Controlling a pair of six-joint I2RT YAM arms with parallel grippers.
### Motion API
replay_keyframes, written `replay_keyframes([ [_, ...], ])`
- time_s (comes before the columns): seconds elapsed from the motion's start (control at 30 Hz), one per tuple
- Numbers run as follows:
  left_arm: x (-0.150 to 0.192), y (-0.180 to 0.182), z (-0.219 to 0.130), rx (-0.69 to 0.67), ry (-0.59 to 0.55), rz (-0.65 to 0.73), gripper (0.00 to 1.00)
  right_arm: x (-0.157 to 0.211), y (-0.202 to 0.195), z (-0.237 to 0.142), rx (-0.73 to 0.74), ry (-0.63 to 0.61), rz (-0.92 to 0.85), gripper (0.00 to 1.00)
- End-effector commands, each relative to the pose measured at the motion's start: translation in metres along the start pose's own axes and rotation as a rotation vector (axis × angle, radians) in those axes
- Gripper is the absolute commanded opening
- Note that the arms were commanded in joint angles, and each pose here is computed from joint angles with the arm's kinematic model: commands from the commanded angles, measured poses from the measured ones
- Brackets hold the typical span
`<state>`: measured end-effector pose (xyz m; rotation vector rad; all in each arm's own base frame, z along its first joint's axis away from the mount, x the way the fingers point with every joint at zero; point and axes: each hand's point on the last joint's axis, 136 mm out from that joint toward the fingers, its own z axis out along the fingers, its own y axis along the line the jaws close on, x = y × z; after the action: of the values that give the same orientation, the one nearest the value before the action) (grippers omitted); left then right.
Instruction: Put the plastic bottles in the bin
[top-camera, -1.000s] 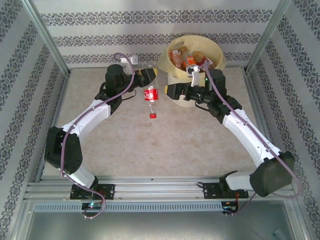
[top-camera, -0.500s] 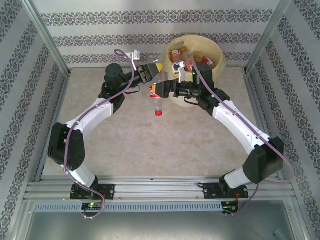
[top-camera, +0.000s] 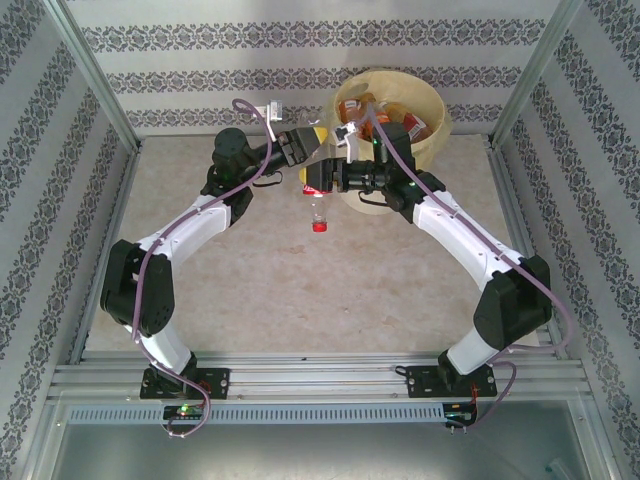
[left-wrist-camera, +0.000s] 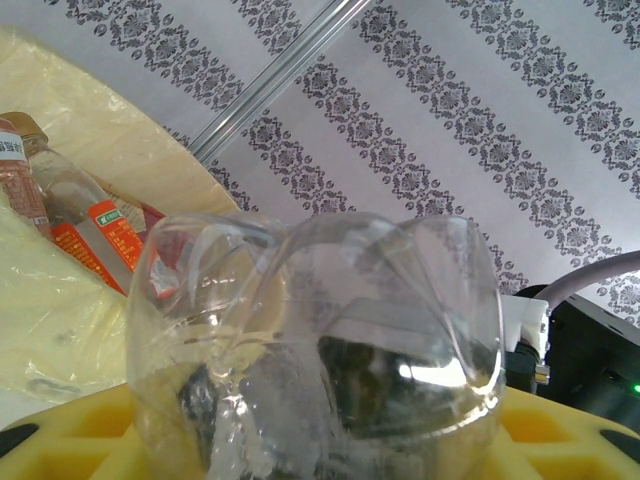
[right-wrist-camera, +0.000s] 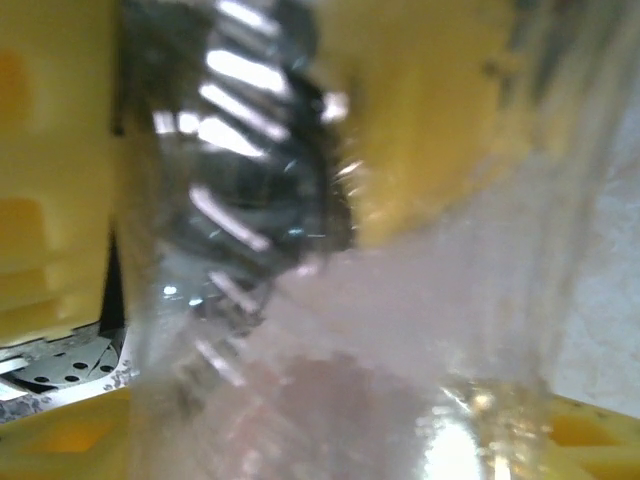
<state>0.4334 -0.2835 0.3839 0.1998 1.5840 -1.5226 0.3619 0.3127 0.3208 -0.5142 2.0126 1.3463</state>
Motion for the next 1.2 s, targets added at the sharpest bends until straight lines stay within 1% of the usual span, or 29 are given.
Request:
replay_keyframes([
  [0.0, -0.012, -0.028, 0.005, 0.079, -0.021, 0.049, 0.54, -0.005, 0.019, -0.001, -0.046, 0.000, -0.049, 0.63],
  [0.17, -0.012, -0.030, 0.004, 0.077, -0.018, 0.056, 0.55, -0.009, 0.021, -0.004, -0.040, -0.004, -0.065, 0.55],
  [0.23, -0.012, -0.033, 0.004, 0.081, -0.009, 0.052, 0.58, -0.011, 0.020, -0.006, -0.030, -0.008, -0.069, 0.54],
  [0.27, -0.012, -0.037, 0.004, 0.088, -0.003, 0.056, 0.62, -0.011, 0.020, -0.007, -0.024, -0.010, -0.069, 0.53],
  [0.4, -0.016, -0.056, 0.000, 0.130, 0.020, 0.086, 0.82, -0.014, 0.012, -0.012, 0.031, -0.017, -0.069, 0.51],
  [0.5, -0.026, -0.072, -0.011, 0.120, -0.002, 0.136, 0.95, -0.021, 0.007, -0.023, 0.085, -0.032, -0.073, 0.50],
  [0.53, -0.030, -0.075, -0.018, 0.094, -0.020, 0.157, 0.99, -0.024, 0.004, -0.028, 0.104, -0.037, -0.072, 0.50],
  [0.57, -0.034, -0.078, -0.025, 0.061, -0.043, 0.182, 1.00, -0.030, 0.003, -0.035, 0.123, -0.051, -0.075, 0.50],
  [0.67, -0.040, -0.084, -0.049, -0.035, -0.122, 0.243, 1.00, -0.046, -0.002, -0.057, 0.180, -0.095, -0.081, 0.49],
  [0.8, -0.043, -0.088, -0.082, -0.136, -0.227, 0.295, 1.00, -0.074, -0.009, -0.087, 0.218, -0.172, -0.070, 0.48],
  [0.87, -0.042, -0.080, -0.099, -0.233, -0.254, 0.314, 1.00, -0.088, -0.014, -0.099, 0.241, -0.203, -0.065, 0.48],
  [1.03, -0.035, -0.050, -0.134, -0.475, -0.270, 0.330, 1.00, -0.125, -0.020, -0.125, 0.299, -0.296, -0.057, 0.49],
  [1.17, -0.029, -0.023, -0.163, -0.676, -0.272, 0.317, 1.00, -0.157, -0.028, -0.142, 0.316, -0.375, 0.002, 0.50],
])
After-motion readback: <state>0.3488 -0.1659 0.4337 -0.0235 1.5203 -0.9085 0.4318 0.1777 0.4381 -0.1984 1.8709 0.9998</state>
